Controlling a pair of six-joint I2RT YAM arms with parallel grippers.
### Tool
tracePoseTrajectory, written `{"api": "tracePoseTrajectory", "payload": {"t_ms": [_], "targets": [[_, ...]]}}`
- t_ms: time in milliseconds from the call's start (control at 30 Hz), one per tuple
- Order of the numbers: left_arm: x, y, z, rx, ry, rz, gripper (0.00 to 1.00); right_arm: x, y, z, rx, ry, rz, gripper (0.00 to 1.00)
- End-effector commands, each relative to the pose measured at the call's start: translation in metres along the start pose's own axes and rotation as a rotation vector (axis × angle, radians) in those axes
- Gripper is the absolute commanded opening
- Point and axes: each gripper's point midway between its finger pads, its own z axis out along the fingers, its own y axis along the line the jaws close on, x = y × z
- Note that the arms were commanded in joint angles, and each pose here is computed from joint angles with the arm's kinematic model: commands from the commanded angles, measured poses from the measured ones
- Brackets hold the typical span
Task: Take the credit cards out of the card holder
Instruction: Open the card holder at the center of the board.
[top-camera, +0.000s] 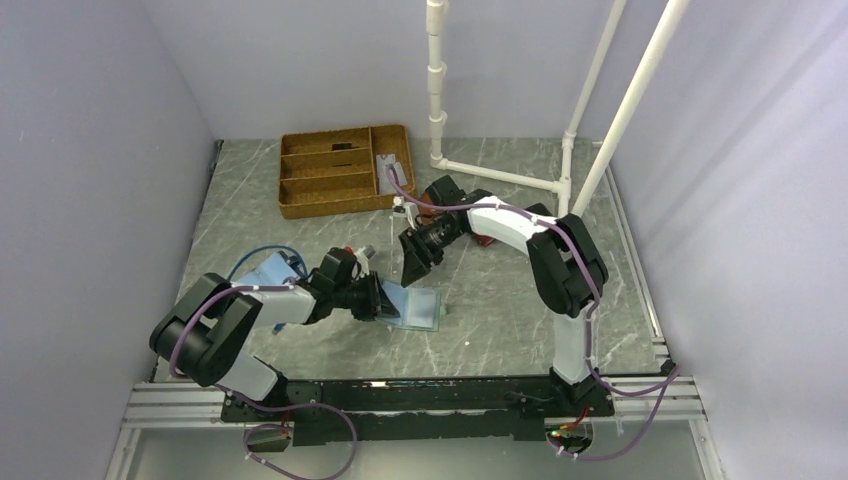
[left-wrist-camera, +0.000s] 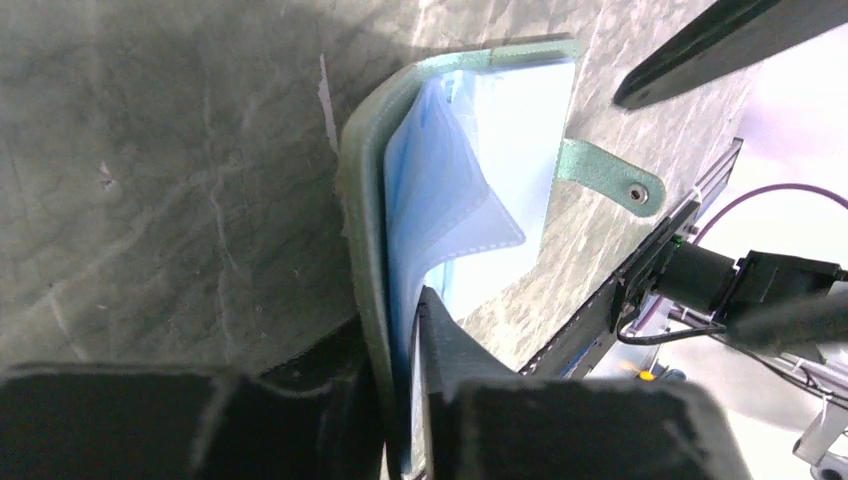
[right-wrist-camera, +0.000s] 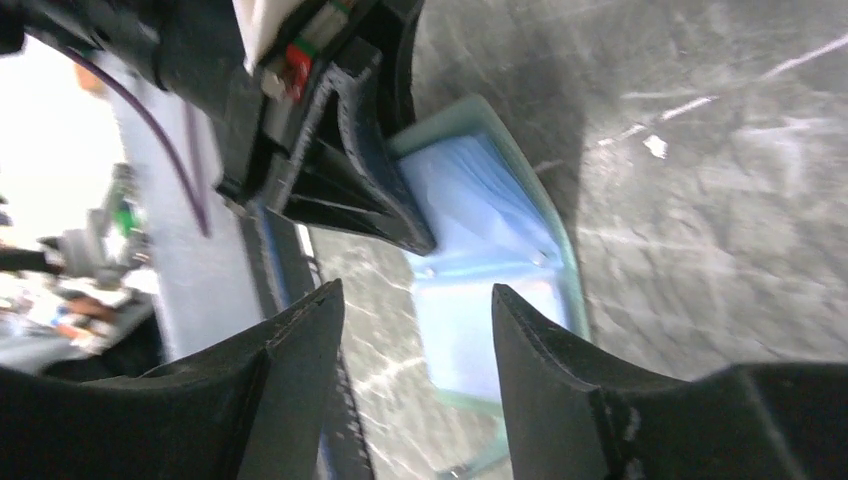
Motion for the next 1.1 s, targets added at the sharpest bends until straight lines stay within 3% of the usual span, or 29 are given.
{"api": "tracePoseTrajectory", "payload": {"t_ms": [0, 200, 467, 633, 700, 900, 1067], "targets": [[-0.003, 0.012, -0.002, -0.03, -0.039, 0.001, 0.3, 0.011, -0.008, -0.024, 0.143, 0.083, -0.258, 0.56], [-0.007, 0.012, -0.014, -0.059, -0.073, -0.012, 0.53, 0.039, -0.039, -0.019, 0.315, 0.2, -0.398, 0.56], [-0.016, 0.039, -0.054, -0.285, -0.194, -0.026, 0.51, 0.05, -0.056, -0.003, 0.492, 0.294, -0.498, 0.62], [-0.023, 0.018, -0.076, -0.221, -0.268, 0.034, 0.51, 0.056, -0.067, 0.003, 0.576, 0.347, -0.548, 0.6], [-0.023, 0.002, -0.077, -0.135, -0.273, 0.051, 0.51, 0.058, -0.07, 0.006, 0.606, 0.365, -0.563, 0.55], [-0.016, -0.024, -0.058, 0.079, -0.237, 0.036, 0.5, 0.051, -0.063, 0.01, 0.618, 0.343, -0.575, 0.24], [-0.016, -0.031, -0.047, 0.151, -0.215, 0.028, 0.49, 0.035, -0.041, 0.008, 0.579, 0.272, -0.576, 0.12]]}}
